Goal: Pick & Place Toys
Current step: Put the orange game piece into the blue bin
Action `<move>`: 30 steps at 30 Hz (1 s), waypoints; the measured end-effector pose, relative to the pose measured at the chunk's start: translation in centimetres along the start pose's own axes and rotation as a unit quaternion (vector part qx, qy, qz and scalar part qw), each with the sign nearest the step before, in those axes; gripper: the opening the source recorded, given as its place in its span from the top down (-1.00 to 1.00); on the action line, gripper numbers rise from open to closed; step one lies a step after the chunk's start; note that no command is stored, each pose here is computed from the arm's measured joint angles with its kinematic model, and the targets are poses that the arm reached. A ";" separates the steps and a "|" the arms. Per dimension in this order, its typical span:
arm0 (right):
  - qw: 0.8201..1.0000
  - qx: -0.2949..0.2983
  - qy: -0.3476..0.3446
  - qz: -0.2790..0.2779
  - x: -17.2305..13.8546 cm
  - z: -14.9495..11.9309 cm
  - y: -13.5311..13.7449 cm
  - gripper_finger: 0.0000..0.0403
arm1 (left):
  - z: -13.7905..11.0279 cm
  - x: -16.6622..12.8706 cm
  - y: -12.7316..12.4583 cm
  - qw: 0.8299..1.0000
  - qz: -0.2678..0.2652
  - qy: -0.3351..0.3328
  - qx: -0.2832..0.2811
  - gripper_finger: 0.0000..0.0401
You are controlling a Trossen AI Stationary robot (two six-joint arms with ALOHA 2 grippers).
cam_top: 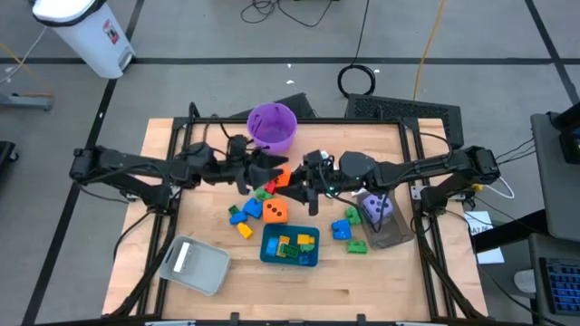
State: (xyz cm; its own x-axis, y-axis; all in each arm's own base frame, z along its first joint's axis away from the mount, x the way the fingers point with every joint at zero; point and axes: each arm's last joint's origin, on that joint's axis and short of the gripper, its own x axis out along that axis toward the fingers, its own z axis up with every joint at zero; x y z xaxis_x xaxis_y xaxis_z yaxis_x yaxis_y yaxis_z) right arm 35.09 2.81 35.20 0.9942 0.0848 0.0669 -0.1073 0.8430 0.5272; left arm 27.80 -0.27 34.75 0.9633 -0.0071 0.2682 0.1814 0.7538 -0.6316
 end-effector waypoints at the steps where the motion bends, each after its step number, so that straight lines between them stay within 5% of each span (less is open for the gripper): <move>1: 1.000 0.002 0.004 0.008 0.0 0.0 0.1 0.32 | 0.4 -0.2 -0.3 1.000 -0.011 -0.011 0.001 -0.86; 6: 0.999 0.004 0.039 0.026 -0.4 -0.7 1.3 0.32 | 2.6 -1.2 -1.9 0.994 -0.069 -0.078 0.009 -0.98; 12: 0.990 0.003 0.139 0.016 -1.0 -3.8 3.1 0.32 | 4.8 -3.3 -3.9 0.986 -0.106 -0.125 0.045 -0.89; 20: 0.952 -0.021 0.288 -0.100 -2.2 -9.1 3.4 0.32 | 6.6 -5.7 -6.0 0.975 -0.143 -0.158 0.057 -0.77; 30: 0.911 -0.007 0.379 -0.164 0.0 -16.1 0.8 0.32 | 5.9 -6.1 -7.2 0.974 -0.184 -0.125 0.040 -0.82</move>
State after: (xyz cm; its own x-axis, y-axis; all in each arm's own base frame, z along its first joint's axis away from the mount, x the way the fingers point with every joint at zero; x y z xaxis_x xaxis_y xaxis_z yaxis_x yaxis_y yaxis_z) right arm 35.18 12.04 22.04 0.6956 0.1645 -0.6993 0.1926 0.8951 0.4021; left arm 19.45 -1.77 41.97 0.7558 -0.1331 0.6411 0.4795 0.7794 -0.4034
